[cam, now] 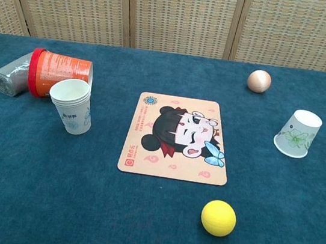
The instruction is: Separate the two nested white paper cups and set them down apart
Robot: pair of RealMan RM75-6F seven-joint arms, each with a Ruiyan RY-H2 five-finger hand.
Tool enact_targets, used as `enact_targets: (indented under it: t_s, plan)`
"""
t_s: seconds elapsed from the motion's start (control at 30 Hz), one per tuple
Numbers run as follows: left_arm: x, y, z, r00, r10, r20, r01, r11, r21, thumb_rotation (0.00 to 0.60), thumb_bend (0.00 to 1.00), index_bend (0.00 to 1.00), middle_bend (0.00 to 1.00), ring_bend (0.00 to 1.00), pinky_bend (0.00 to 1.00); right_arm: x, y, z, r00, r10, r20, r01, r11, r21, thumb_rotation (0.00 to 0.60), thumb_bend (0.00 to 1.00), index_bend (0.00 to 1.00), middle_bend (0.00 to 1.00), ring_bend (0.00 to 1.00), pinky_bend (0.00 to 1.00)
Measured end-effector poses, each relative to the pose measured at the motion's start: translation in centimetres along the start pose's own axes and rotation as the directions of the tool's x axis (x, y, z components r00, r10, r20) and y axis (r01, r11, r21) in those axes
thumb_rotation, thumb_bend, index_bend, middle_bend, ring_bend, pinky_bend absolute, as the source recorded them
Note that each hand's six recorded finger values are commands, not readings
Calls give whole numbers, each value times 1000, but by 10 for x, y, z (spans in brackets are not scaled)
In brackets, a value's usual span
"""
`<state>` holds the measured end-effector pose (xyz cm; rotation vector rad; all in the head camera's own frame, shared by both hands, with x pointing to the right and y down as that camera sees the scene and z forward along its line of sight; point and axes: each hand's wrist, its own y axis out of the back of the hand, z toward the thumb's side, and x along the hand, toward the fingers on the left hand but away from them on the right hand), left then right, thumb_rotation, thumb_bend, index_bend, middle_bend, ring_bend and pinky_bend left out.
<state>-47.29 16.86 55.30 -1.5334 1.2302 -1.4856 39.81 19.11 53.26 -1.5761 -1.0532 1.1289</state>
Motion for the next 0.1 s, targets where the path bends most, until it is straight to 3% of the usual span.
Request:
enact_targets:
  t_s: [0.1]
  plan:
    - [-7,-3,-5,1000,7,18,-7,1000,3,600,162,0,0,0,0,12,1,1,1000,-18,13,19,1000,-13,600,0,30,0,0,0]
